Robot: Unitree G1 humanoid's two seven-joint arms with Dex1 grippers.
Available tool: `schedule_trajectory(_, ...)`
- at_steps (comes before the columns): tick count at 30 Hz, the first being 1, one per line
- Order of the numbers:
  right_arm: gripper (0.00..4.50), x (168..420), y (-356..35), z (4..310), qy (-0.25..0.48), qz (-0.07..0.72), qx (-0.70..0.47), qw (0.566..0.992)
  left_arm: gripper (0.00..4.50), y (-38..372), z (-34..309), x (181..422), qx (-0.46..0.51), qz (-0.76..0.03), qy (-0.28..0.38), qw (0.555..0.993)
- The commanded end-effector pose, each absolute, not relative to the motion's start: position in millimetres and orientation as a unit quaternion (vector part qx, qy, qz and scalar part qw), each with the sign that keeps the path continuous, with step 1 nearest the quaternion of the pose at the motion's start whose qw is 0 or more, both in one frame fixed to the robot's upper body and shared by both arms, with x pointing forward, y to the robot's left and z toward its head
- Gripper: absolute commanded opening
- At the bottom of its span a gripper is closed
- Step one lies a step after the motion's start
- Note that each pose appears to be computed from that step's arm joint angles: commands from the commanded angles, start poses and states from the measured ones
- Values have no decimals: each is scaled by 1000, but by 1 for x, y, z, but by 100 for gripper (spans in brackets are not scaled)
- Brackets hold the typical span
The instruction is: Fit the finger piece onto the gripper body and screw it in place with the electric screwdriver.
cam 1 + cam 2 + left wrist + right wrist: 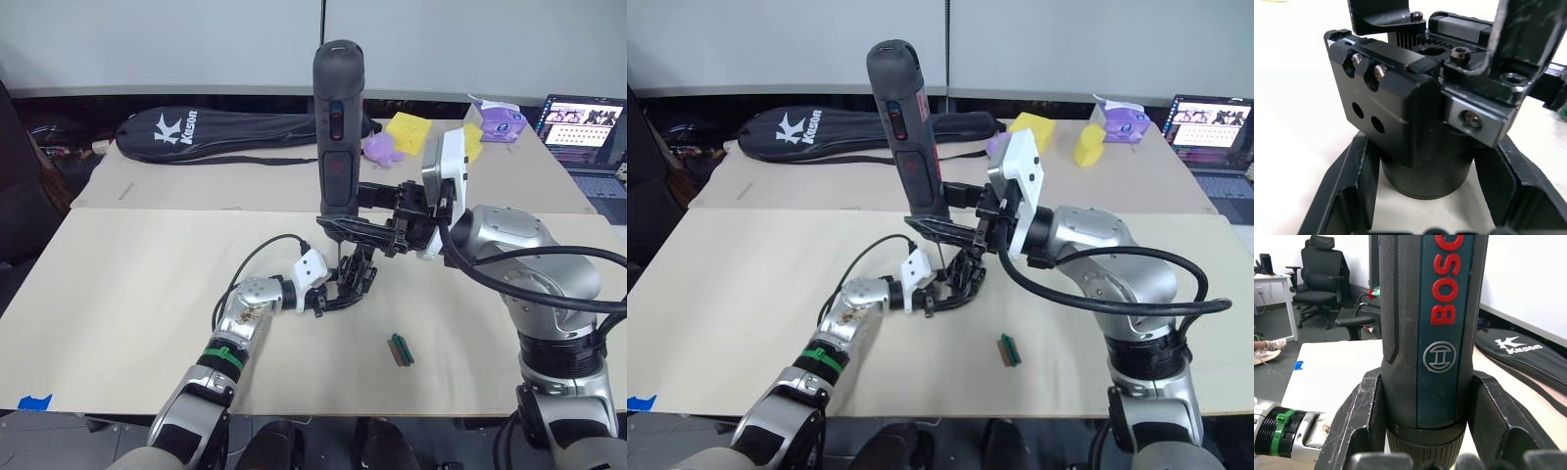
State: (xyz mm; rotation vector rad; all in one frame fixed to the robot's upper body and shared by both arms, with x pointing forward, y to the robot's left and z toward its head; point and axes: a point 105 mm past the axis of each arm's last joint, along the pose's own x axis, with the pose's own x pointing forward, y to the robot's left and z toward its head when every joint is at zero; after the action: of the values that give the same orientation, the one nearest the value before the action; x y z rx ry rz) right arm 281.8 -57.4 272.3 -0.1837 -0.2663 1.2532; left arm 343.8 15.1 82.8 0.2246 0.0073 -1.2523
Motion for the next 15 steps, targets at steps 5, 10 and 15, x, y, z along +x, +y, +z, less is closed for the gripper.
schedule_trajectory(5,191,275,-57,285,-158,588,-104,787,229,11,87,343,106,-584,-5,805)
schedule_trajectory(10,191,274,-58,279,-154,591,-111,784,229,12,88,345,107,-582,-6,806)
schedule_trajectory(15,191,273,-58,275,-152,590,-110,785,229,12,88,346,108,-582,-7,806)
